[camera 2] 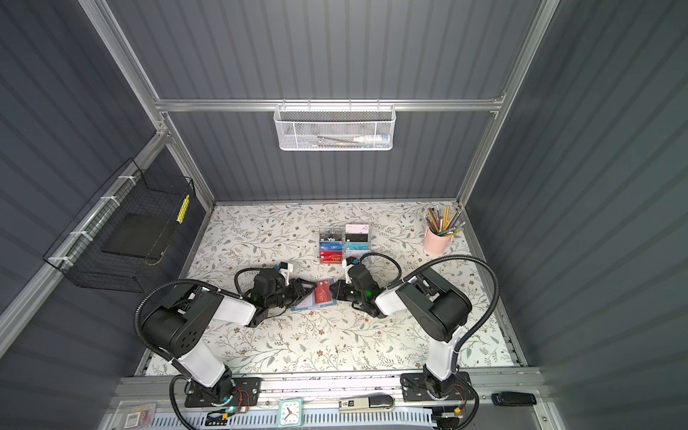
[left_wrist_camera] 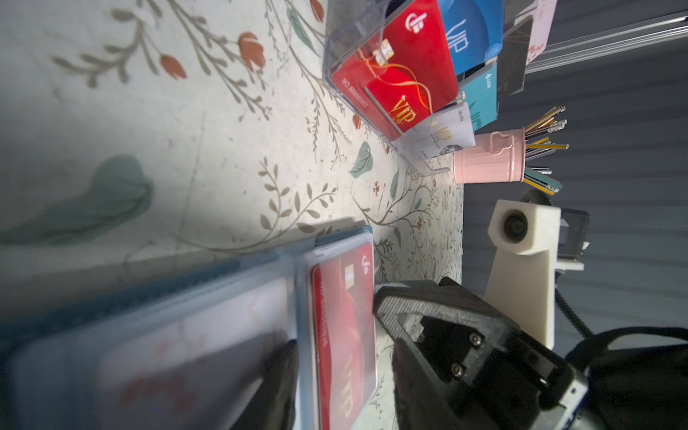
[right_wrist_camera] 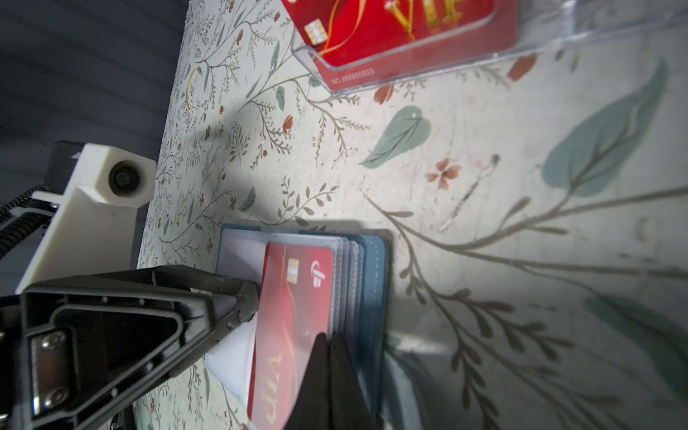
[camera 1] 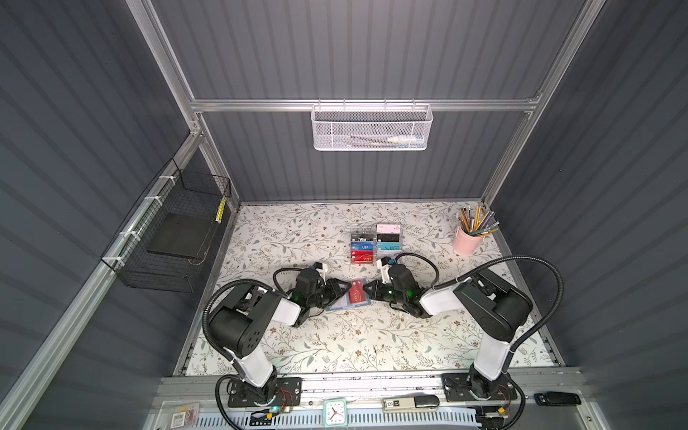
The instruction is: Take the credit cards out of the card holder
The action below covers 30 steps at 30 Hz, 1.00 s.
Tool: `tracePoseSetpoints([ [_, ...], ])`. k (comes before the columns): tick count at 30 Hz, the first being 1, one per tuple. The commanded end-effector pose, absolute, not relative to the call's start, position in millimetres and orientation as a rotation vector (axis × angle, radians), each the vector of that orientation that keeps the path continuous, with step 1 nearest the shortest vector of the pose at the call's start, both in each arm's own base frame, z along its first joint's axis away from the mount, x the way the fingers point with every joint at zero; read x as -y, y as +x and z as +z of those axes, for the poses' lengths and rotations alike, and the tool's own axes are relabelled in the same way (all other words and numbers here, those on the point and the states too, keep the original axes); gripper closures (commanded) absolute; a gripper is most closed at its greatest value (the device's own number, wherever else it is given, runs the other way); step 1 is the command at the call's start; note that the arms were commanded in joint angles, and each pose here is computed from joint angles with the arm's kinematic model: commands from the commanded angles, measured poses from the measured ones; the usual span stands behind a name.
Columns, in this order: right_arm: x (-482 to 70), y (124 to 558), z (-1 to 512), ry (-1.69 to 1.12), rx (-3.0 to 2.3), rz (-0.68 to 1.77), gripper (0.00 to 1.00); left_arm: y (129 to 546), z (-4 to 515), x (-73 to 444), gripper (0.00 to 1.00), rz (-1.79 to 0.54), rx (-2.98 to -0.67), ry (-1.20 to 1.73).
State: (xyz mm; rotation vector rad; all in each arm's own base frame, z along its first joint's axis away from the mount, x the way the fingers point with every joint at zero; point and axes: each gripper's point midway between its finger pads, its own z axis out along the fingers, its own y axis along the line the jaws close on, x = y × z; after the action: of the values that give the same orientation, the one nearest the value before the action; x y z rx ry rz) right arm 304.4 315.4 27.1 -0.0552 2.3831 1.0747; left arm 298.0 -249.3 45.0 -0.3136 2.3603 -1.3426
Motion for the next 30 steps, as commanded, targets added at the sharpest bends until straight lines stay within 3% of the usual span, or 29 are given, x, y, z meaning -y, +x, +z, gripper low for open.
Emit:
tracePoseSetpoints([
  [1,-291.5,275.6,-25.9,-0.012,-2.590,0.948,1.00,299.8,43.4,251.7,0.58,-1.353,-2.359,-0.293],
  [30,-289.1,272.4,-32.2,-0.006,-2.606,0.941,1.00,302.4,45.9,257.2,0.58,-1.434,-2.315,-0.324],
])
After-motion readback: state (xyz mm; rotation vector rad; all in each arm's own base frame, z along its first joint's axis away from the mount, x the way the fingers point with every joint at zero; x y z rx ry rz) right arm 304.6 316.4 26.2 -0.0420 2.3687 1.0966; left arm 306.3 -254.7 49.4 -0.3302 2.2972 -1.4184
